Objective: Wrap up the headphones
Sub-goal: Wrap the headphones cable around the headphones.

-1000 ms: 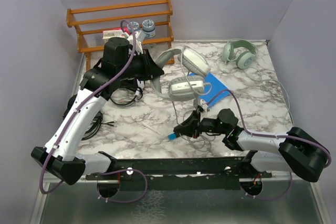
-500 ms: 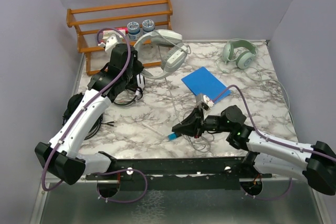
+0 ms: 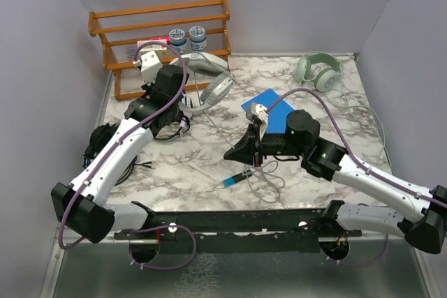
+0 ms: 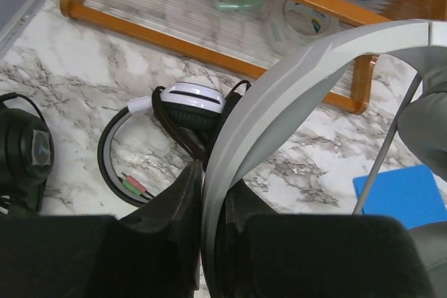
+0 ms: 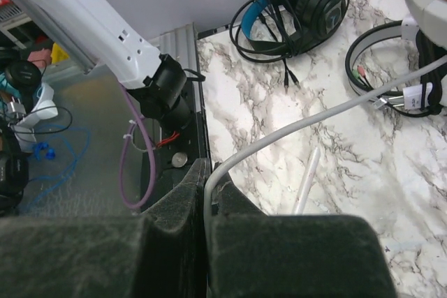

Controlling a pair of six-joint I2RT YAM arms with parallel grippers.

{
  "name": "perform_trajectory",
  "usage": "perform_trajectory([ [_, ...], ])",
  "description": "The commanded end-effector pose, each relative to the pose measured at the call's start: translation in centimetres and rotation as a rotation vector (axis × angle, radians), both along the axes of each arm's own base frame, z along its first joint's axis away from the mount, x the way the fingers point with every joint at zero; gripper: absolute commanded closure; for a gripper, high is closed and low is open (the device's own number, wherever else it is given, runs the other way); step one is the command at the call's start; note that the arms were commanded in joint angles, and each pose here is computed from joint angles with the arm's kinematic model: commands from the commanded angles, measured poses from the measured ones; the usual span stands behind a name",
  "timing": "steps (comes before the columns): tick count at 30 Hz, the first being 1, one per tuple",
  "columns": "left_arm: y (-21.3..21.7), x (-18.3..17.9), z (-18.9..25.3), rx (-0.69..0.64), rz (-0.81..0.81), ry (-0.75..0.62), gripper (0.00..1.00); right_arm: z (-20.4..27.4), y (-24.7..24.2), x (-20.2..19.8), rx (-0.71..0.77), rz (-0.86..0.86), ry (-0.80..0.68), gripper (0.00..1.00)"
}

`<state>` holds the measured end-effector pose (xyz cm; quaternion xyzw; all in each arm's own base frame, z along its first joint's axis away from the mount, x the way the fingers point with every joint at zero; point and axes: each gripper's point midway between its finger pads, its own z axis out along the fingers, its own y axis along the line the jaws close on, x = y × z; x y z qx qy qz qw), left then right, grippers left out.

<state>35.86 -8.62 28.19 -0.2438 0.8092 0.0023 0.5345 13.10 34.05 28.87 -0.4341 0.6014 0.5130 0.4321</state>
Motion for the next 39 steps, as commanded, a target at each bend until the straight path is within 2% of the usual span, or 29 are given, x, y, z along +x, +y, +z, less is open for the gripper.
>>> perform_trajectory([
  [1, 2.2, 0.8, 2.7, 0.048, 0.094, -0.125, 1.0, 2.0, -0.2, -1.5, -0.061, 0.088, -0.029, 0.98],
  [4, 0.9, 1.2, 1.6, 0.127, -0.044, -0.091, 1.0, 3.9, 0.0, -1.1, -0.071, 0.09, -0.054, 0.98],
  [7, -0.4, 1.2, 0.4, 0.192, -0.167, -0.069, 1.0, 5.2, 0.0, 0.9, -0.106, -0.001, -0.105, 0.99],
  [10, -2.3, 0.7, -0.2, 0.265, -0.357, -0.077, 1.0, 5.8, -0.4, 3.5, -0.16, -0.119, -0.167, 0.99],
  [15, -4.7, -1.5, -0.8, 0.427, -0.675, -0.104, 1.0, 5.1, -2.0, 7.8, -0.319, -0.314, -0.239, 0.99],
  [21, -5.4, -4.7, -1.9, 0.661, -0.945, -0.099, 1.0, 4.9, -4.5, 11.1, -0.47, -0.486, -0.321, 0.99],
  [24, -6.3, -6.3, -2.5, 0.715, -1.084, -0.111, 1.0, 4.5, -5.2, 12.1, -0.507, -0.538, -0.343, 0.99],
  [29, -7.7, -8.2, -3.2, 0.694, -1.226, -0.115, 1.0, 3.5, -6.0, 13.8, -0.554, -0.644, -0.345, 0.99],
  [34, -9.4, -10.0, -2.9, 0.583, -1.323, -0.132, 1.0, 1.3, -7.0, 15.2, -0.601, -0.751, -0.321, 0.99],
  [37, -9.6, -10.4, -2.8, 0.538, -1.319, -0.127, 1.0, 0.7, -7.5, 15.7, -0.575, -0.79, -0.296, 0.87],
  [39, -9.7, -10.5, -2.6, 0.502, -1.308, -0.124, 1.0, 0.4, -7.3, 15.5, -0.532, -0.761, -0.282, 0.87],
])
